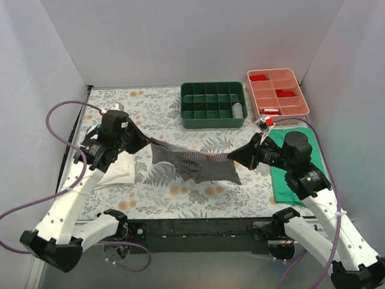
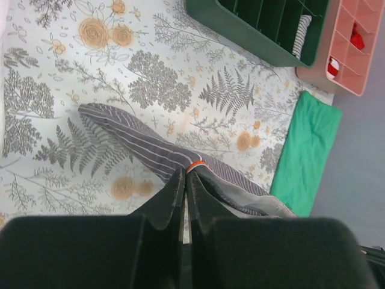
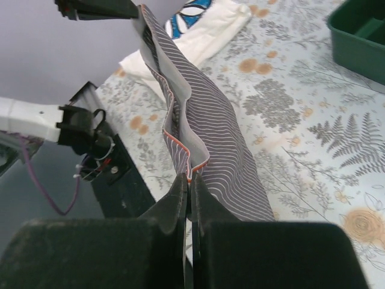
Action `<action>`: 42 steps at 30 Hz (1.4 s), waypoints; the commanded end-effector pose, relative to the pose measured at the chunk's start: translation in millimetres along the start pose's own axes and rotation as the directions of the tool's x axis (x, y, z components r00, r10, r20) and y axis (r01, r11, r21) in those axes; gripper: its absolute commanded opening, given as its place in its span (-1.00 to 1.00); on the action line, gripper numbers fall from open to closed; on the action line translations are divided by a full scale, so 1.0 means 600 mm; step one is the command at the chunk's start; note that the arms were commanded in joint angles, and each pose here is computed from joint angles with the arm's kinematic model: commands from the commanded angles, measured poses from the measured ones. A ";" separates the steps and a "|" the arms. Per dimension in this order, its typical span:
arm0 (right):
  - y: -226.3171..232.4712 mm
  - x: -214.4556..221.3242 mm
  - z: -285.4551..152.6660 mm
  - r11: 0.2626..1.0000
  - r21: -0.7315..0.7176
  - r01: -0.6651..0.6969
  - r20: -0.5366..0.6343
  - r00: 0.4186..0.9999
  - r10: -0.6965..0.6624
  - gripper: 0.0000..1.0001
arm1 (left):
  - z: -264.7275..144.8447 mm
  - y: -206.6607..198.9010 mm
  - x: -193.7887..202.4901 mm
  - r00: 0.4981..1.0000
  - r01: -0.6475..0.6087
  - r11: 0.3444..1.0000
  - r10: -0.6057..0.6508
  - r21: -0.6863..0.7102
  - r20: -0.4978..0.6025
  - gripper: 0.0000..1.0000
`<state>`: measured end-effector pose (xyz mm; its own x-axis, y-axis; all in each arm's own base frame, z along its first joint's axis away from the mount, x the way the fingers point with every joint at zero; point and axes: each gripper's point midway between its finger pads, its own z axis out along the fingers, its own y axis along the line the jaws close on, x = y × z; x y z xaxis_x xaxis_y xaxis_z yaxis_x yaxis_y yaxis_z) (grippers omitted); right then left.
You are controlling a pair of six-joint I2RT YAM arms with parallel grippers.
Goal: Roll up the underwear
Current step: Flatten out the underwear at the center of the board.
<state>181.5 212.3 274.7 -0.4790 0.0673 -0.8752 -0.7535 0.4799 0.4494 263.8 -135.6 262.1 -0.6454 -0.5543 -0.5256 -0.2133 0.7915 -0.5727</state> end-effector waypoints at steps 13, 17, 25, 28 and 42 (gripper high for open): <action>0.015 0.002 -0.011 0.997 0.071 -0.028 -0.078 0.996 0.034 -0.97 | -0.086 0.027 0.042 0.992 0.111 0.994 -0.112 -0.022 -0.056 -1.00; -0.081 0.064 0.055 0.975 0.205 -0.081 -0.187 0.975 0.121 -0.97 | 0.000 0.032 0.053 0.992 0.065 0.996 -0.072 -0.067 -0.104 -1.00; -0.232 0.128 0.143 0.931 0.350 -0.104 -0.288 0.934 0.213 -0.97 | 0.182 0.019 0.042 0.988 -0.009 0.991 -0.011 -0.133 -0.153 -1.00; -0.280 0.127 0.157 0.910 0.399 -0.116 -0.275 0.931 0.239 -0.97 | 0.254 0.022 0.037 0.982 -0.040 0.985 0.007 -0.168 -0.191 -1.00; -0.407 0.146 0.198 0.826 0.538 -0.168 -0.231 0.913 0.336 -0.91 | 0.430 0.086 0.004 0.968 -0.094 0.947 0.015 -0.308 -0.249 -0.43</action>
<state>346.1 208.7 55.2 -0.8355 -0.0255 -0.5490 -0.3245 0.8290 0.4554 418.9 -169.1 54.6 -0.8296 -0.4672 -0.3058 -0.3856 0.8754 -0.2915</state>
